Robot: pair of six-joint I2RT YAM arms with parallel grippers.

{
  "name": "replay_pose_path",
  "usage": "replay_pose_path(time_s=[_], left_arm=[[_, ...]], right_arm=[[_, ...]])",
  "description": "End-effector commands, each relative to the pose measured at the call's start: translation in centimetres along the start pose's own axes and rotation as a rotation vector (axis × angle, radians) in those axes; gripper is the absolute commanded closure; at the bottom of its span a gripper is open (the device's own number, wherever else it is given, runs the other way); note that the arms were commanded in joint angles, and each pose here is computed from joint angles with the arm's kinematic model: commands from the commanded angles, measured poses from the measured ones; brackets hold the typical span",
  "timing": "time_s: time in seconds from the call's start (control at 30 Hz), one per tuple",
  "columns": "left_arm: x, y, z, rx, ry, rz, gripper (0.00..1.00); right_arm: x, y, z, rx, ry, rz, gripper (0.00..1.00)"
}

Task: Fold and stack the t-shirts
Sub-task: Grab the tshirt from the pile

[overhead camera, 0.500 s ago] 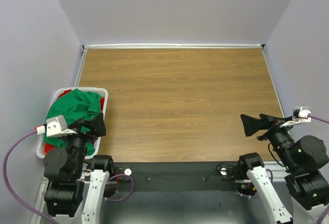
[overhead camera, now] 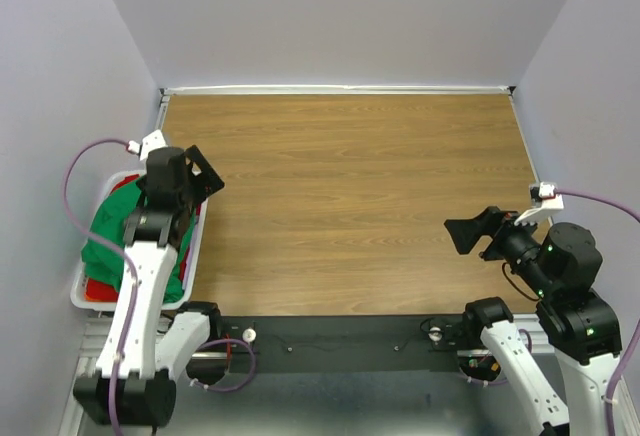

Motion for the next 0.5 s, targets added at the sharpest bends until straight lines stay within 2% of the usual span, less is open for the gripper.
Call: replay_pose_path(time_s=[0.0, 0.17, 0.47], left_arm=[[-1.5, -2.7, 1.6, -0.229, 0.001, -0.016, 0.01], [-1.4, -4.7, 3.1, -0.394, -0.037, -0.005, 0.03], [1.1, -8.0, 3.8, -0.44, -0.07, 0.069, 0.12]], right_arm=[[0.7, 0.0, 0.5, -0.045, -0.017, 0.048, 0.0], [0.6, 0.2, 0.7, -0.065, -0.011, 0.05, 0.0], [1.1, 0.0, 0.3, -0.052, -0.007, 0.056, 0.0]])
Point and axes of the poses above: each gripper's point midway between its finger pads, its own y axis back along the fingers, its own z axis along the line the jaws close on, x = y × z, the point moved 6 cm from there along y, back along the fingers, and after that the axes turned 9 degrees about -y, right-handed, at the moved point
